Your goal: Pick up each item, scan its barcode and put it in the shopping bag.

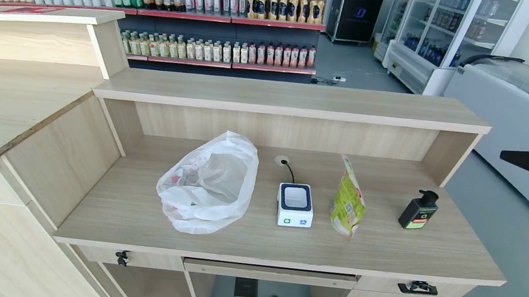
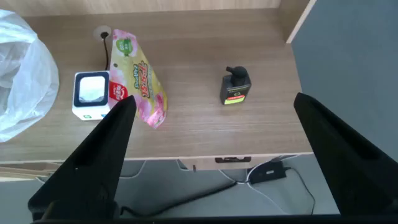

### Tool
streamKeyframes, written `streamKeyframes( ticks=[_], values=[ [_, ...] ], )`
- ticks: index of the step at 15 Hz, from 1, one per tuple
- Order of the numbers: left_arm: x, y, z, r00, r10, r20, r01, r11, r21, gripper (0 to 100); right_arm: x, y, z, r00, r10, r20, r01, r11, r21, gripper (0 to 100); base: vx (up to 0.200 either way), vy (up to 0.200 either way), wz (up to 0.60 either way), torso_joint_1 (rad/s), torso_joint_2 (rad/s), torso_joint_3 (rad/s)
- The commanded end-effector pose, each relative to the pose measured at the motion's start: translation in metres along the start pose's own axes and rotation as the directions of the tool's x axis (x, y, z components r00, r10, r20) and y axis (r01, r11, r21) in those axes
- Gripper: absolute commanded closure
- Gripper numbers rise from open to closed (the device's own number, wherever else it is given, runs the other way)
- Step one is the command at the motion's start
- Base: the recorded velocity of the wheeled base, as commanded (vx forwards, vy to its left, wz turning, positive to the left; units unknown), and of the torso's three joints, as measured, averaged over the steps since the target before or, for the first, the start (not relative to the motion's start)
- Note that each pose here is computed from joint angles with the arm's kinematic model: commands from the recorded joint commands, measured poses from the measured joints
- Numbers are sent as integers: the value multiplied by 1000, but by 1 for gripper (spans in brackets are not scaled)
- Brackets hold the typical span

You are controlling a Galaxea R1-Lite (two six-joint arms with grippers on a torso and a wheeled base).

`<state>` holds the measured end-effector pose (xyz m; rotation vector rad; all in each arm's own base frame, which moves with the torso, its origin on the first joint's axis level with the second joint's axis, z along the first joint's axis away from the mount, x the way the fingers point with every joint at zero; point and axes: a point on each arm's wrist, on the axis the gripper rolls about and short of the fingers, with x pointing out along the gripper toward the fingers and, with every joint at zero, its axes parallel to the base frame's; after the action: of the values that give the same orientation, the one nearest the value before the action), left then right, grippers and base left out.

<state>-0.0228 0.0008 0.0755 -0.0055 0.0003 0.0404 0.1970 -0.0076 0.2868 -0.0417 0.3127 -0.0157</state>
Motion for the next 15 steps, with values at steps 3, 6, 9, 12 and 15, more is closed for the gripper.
streamKeyframes(
  ticks=[3, 6, 9, 12, 15],
  values=[
    [0, 0, 0, 1000, 1, 0, -1, 1000, -1, 0, 51, -11, -7, 990, 77, -119, -69, 996, 63, 0, 0, 0, 0, 0, 0, 0],
    [0, 0, 0, 1000, 1, 0, -1, 1000, -1, 0, 94, -21, 2, 974, 111, -199, -93, 991, 97, 0, 0, 0, 0, 0, 0, 0],
    [0, 0, 0, 1000, 1, 0, -1, 1000, -1, 0, 117, -18, -11, 938, 180, -295, -151, 981, 121, 0, 0, 0, 0, 0, 0, 0],
    [0, 0, 0, 1000, -1, 0, 1, 1000, -1, 0, 143, -10, -26, 908, 230, -350, -202, 973, 116, 0, 0, 0, 0, 0, 0, 0],
    [0, 0, 0, 1000, -1, 0, 1, 1000, -1, 0, 175, 0, -37, 894, 278, -351, -256, 960, 109, 0, 0, 0, 0, 0, 0, 0]
  ],
)
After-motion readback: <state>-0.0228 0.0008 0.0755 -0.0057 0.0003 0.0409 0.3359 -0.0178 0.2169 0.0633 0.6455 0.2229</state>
